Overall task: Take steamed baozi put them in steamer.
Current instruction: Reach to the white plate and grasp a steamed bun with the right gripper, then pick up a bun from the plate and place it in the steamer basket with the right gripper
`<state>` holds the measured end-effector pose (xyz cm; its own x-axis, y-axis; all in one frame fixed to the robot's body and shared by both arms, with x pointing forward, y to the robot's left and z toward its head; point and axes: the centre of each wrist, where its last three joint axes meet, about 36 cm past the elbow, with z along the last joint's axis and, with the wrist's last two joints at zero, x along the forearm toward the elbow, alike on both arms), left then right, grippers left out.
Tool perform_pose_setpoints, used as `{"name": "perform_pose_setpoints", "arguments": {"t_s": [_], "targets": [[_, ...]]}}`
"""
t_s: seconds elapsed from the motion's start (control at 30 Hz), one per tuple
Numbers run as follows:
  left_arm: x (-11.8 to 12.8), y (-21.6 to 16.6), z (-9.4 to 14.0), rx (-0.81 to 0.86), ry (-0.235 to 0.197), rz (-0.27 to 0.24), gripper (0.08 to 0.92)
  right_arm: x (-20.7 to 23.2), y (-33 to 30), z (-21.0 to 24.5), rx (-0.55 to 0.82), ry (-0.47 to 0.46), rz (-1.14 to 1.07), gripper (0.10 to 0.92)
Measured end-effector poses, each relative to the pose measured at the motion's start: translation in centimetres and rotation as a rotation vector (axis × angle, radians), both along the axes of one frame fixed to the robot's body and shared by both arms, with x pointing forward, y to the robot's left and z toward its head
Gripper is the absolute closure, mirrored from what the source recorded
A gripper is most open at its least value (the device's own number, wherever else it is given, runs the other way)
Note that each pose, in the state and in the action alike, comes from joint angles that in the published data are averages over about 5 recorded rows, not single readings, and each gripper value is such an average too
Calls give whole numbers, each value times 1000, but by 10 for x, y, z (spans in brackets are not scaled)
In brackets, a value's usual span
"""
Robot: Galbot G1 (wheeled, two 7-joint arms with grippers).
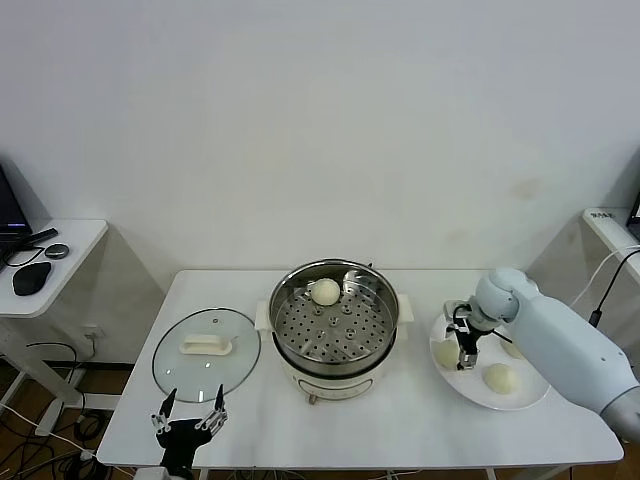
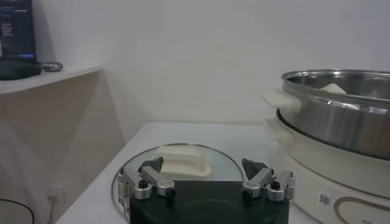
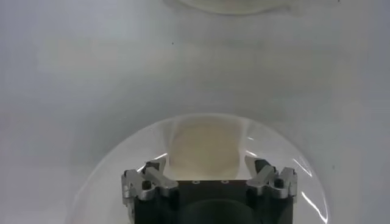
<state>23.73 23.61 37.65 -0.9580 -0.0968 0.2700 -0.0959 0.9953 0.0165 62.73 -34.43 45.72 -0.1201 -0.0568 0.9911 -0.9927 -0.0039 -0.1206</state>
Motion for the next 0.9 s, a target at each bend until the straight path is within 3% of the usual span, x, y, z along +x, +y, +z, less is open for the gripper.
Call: {"name": "perform_pose_setpoints", "arguments": {"t_s": [0.17, 0.27, 0.5, 0.9], "targets": [[1, 0, -2, 0, 3, 1, 177, 0, -4, 2, 6, 0, -18, 436], [2, -1, -3, 0, 2, 0, 177, 1, -7, 7, 15, -2, -31, 466], [4, -4, -1, -4, -5, -8, 177, 7, -19, 46, 50, -28, -48, 465], [11, -11, 7, 2, -35, -24, 177, 30, 17, 192, 120, -114, 43, 462]]}}
